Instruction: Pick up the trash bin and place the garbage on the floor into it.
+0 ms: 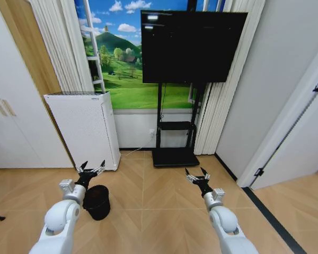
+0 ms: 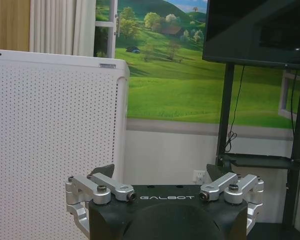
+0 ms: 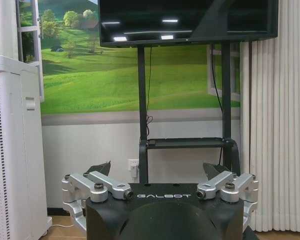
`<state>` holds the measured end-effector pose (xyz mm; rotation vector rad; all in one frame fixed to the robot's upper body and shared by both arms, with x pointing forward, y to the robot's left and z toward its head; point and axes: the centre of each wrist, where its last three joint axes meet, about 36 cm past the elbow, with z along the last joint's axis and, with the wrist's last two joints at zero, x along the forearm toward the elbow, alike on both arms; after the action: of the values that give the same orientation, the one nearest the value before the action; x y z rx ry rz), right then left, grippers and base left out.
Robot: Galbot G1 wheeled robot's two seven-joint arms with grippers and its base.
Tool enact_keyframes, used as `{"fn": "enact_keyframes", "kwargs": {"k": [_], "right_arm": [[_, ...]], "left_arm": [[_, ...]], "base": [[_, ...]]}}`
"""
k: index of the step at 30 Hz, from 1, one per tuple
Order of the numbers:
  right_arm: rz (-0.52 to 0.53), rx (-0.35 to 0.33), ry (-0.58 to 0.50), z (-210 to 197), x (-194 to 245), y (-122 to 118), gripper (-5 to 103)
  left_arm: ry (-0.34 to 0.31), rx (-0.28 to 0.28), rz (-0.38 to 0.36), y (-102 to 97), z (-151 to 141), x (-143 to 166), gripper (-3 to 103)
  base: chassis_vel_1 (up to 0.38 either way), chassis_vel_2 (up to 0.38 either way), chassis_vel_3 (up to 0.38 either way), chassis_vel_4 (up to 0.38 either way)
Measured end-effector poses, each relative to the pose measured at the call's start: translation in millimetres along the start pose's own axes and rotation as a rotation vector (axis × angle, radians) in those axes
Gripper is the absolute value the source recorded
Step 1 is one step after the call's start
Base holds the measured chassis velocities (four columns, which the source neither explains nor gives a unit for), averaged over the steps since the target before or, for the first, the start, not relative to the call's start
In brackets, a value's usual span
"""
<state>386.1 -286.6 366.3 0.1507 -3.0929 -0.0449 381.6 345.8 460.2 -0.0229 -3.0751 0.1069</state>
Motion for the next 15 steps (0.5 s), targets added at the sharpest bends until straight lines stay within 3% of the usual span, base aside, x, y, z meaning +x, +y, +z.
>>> {"fn": "enact_keyframes", "kwargs": {"k": [15], "right_arm": [[0.023, 0.014, 0.031, 3.7, 7.8, 4.9, 100]], "left_arm": [[0.019, 0.012, -0.031, 1.1, 4.1, 2.7, 100]], "base": [[0.000, 0.000, 0.000, 0.000]]}}
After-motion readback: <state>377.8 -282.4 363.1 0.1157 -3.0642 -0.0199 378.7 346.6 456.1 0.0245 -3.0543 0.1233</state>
